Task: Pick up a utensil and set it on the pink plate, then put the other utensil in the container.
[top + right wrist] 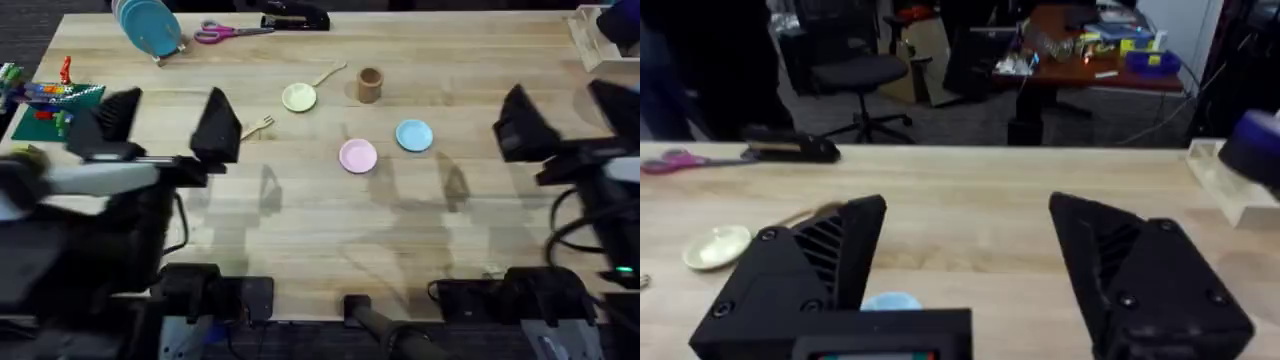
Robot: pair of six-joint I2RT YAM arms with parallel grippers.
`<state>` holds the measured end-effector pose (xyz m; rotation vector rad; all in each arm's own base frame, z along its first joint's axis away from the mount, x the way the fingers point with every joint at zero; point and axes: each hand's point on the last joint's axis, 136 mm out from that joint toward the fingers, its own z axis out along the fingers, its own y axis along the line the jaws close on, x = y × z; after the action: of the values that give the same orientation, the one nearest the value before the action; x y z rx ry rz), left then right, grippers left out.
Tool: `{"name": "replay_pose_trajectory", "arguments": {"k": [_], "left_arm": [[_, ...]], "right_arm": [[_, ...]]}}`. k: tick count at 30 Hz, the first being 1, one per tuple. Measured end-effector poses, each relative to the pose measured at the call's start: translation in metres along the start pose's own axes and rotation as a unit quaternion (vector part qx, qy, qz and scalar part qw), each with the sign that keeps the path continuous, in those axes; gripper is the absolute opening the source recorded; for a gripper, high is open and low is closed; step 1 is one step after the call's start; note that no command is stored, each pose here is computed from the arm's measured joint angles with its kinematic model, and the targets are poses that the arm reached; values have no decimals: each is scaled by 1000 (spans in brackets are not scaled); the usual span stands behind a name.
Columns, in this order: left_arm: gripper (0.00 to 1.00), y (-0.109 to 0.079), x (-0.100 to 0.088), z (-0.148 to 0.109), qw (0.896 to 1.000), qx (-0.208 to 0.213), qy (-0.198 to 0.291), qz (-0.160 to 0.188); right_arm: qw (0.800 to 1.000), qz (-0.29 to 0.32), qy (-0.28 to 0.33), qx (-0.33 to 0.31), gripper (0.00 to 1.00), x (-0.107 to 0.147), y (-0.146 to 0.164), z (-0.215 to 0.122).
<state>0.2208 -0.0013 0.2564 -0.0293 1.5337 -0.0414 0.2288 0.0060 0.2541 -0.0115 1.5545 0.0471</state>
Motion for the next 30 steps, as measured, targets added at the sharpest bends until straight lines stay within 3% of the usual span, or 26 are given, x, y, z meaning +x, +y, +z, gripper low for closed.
{"name": "replay_pose_trajectory", "arguments": {"k": [5, 14, 24, 30], "left_arm": [[993, 0, -31, -7, 1000, -5, 27, 0], [993, 1, -52, -7, 989, -18, 144, 1], [993, -1, -47, 6, 958, -13, 286, 14], [993, -5, -21, 15, 923, 9, 383, 29]], "right_arm": [[999, 2, 39, 1, 997, -30, 1, -2], [987, 7, 160, 4, 996, -53, 1, 0], [951, 14, 310, 7, 995, -41, 1, 10], [921, 13, 390, -2, 996, -25, 5, 22]]}}
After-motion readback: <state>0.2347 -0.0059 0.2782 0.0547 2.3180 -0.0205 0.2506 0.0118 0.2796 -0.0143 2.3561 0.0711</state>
